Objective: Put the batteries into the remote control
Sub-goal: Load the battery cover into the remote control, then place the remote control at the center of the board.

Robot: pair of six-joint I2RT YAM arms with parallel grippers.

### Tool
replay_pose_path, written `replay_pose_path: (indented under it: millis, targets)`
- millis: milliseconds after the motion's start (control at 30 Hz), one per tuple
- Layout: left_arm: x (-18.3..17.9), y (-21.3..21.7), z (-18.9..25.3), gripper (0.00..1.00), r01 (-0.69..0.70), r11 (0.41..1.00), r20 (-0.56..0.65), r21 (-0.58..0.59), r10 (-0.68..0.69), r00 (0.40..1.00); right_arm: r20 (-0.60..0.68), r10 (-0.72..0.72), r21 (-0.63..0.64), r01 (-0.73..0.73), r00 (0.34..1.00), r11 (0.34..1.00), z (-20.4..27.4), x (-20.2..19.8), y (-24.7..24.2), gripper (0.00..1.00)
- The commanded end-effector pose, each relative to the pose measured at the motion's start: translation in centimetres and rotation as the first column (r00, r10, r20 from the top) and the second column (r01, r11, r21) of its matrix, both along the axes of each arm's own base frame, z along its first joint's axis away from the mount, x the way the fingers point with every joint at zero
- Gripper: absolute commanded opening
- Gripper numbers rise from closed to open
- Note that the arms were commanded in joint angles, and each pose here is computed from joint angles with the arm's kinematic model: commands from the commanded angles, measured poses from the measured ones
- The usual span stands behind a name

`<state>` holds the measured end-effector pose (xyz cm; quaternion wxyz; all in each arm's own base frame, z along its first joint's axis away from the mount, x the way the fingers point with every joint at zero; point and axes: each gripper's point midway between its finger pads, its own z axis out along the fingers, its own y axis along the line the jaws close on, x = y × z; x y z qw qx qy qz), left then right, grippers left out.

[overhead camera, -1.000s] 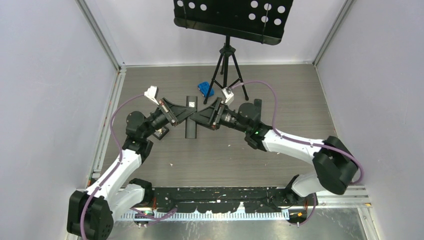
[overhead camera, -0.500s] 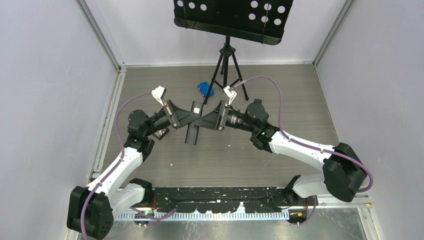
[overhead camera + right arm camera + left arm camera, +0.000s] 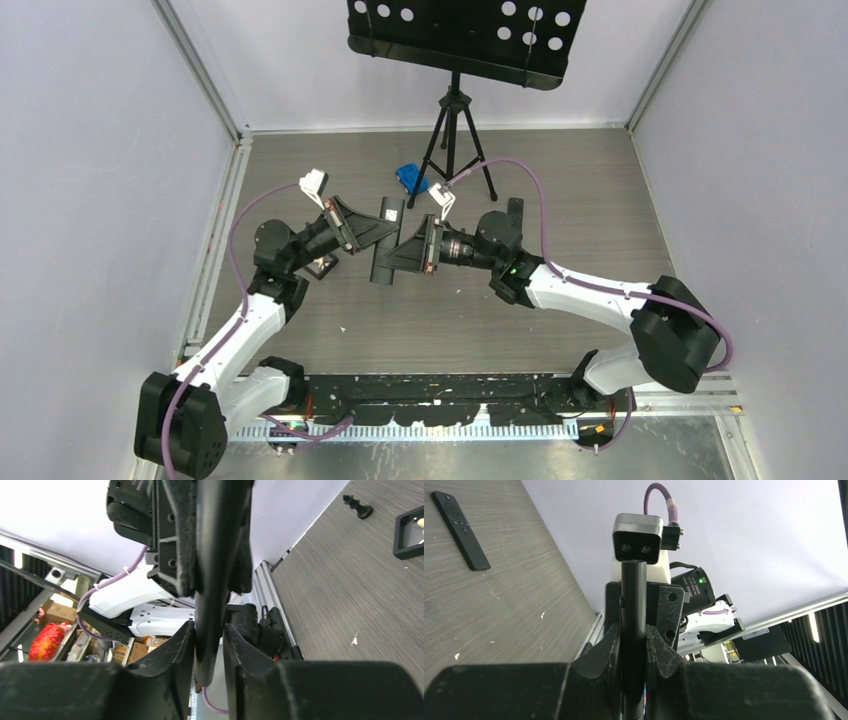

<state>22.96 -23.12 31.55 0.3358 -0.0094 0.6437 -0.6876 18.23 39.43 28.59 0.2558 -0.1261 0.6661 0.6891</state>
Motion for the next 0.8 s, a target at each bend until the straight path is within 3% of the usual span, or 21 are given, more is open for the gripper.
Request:
replay_pose_path:
  millis: [0, 100, 167, 200, 267, 367, 467, 533, 600, 767]
  targets:
    - [-0.3, 0.2, 2.6, 0.00, -0.003, 0.999, 0.089, -0.054, 0.008, 0.996, 0.035, -0.039, 0.112, 0.035, 0.999, 0.993, 3.3, 0.8, 0.1, 0.26]
    - [-0.4, 0.1, 2.3, 0.00, -0.001, 0.999, 0.080, -0.048, 0.005, 0.997, 0.015, -0.090, 0.124, 0.088, 0.996, 0.988, 3.3, 1.5, -0.3, 0.13]
    - [-0.3, 0.1, 1.9, 0.07, -0.005, 0.999, 0.078, -0.034, 0.008, 0.997, -0.005, -0.135, 0.107, 0.135, 0.991, 0.985, 2.9, 2.1, -0.7, 0.01]
    - [-0.3, 0.2, 1.7, 0.11, -0.009, 1.000, 0.076, -0.025, 0.011, 0.997, -0.008, -0.157, 0.092, 0.157, 0.988, 0.983, 2.6, 2.5, -0.9, 0.01]
    - [-0.3, 0.2, 1.1, 0.25, -0.021, 1.000, 0.074, 0.001, 0.020, 0.997, -0.020, -0.202, 0.037, 0.203, 0.979, 0.979, 1.7, 3.1, -1.4, 0.00]
    - [0.1, 0.5, 0.0, 0.54, -0.062, 0.996, 0.072, 0.066, 0.057, 0.996, -0.010, -0.301, -0.095, 0.299, 0.953, 0.950, -0.3, 4.6, -2.8, 0.00]
    - [1.1, 1.5, -2.4, 0.79, -0.164, 0.968, 0.025, 0.190, 0.162, 0.986, 0.036, -0.411, -0.290, 0.403, 0.911, 0.868, -3.5, 5.6, -5.6, 0.00]
    - [2.2, 3.0, -4.8, 0.97, -0.256, 0.917, -0.023, 0.307, 0.276, 0.961, 0.093, -0.475, -0.417, 0.467, 0.875, 0.779, -5.5, 6.2, -8.0, 0.00]
    - [2.5, 4.4, -6.2, 1.00, -0.309, 0.863, -0.022, 0.400, 0.347, 0.938, 0.167, -0.548, -0.544, 0.540, 0.820, 0.642, -7.8, 7.2, -11.3, 0.00]
    - [2.4, 5.7, -7.0, 1.00, -0.346, 0.804, 0.003, 0.484, 0.394, 0.919, 0.320, -0.648, -0.768, 0.590, 0.691, 0.250, -12.4, 9.0, -19.9, 0.00]
